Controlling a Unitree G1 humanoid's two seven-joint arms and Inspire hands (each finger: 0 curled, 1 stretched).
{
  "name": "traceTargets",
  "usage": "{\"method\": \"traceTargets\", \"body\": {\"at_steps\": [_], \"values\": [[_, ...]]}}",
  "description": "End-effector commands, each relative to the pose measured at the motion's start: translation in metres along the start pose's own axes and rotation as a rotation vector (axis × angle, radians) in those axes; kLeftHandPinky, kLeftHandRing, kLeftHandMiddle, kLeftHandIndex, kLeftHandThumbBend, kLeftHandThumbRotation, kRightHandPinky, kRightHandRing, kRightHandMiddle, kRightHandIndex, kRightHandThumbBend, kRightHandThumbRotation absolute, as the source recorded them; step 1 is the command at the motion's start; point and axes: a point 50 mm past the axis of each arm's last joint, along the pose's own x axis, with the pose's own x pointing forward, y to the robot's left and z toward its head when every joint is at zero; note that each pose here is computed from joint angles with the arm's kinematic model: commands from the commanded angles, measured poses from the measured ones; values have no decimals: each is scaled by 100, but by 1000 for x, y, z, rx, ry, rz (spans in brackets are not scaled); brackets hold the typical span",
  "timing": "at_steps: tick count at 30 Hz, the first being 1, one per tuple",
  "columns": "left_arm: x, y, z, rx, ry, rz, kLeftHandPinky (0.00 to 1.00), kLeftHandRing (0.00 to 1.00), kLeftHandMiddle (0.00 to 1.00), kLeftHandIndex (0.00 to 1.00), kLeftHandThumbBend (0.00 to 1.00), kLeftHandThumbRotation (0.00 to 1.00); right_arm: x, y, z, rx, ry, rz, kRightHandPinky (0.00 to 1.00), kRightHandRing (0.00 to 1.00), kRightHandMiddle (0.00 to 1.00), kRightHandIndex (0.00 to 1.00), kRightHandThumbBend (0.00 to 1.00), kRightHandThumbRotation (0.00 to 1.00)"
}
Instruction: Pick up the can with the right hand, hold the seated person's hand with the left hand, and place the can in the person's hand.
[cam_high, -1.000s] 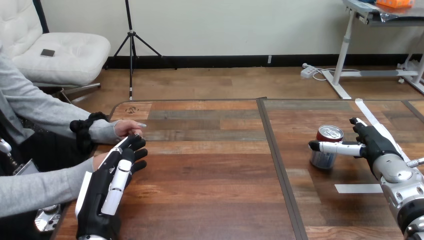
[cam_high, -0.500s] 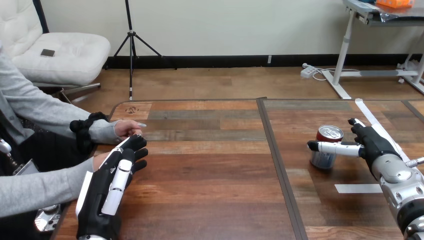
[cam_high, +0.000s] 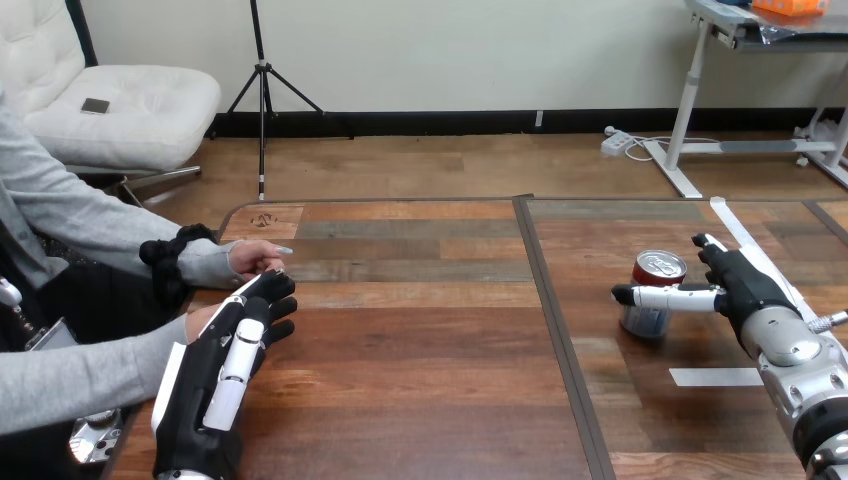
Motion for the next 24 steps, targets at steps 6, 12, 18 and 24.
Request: {"method": "traceTargets", "body": {"at_steps": [6, 12, 18, 24], "values": [[15, 0, 16, 14, -82, -14, 80, 83, 83, 79, 49, 84, 2, -1, 26, 20, -110, -36, 72, 85, 87, 86, 100, 10], [15, 1, 16, 13, -81, -18, 81, 83, 83, 80, 50, 85, 2, 0, 26, 37, -136, -42, 67, 76, 77, 78, 99, 3], [15, 2, 16, 17, -79, -22, 81, 83, 84, 80, 53, 85, 1, 1, 26, 36, -144, -52, 61, 68, 69, 70, 90, 1], [16, 2, 16, 17, -80, -22, 81, 83, 83, 80, 54, 85, 1, 1, 27, 27, -151, -61, 56, 61, 63, 64, 81, 0]]}}
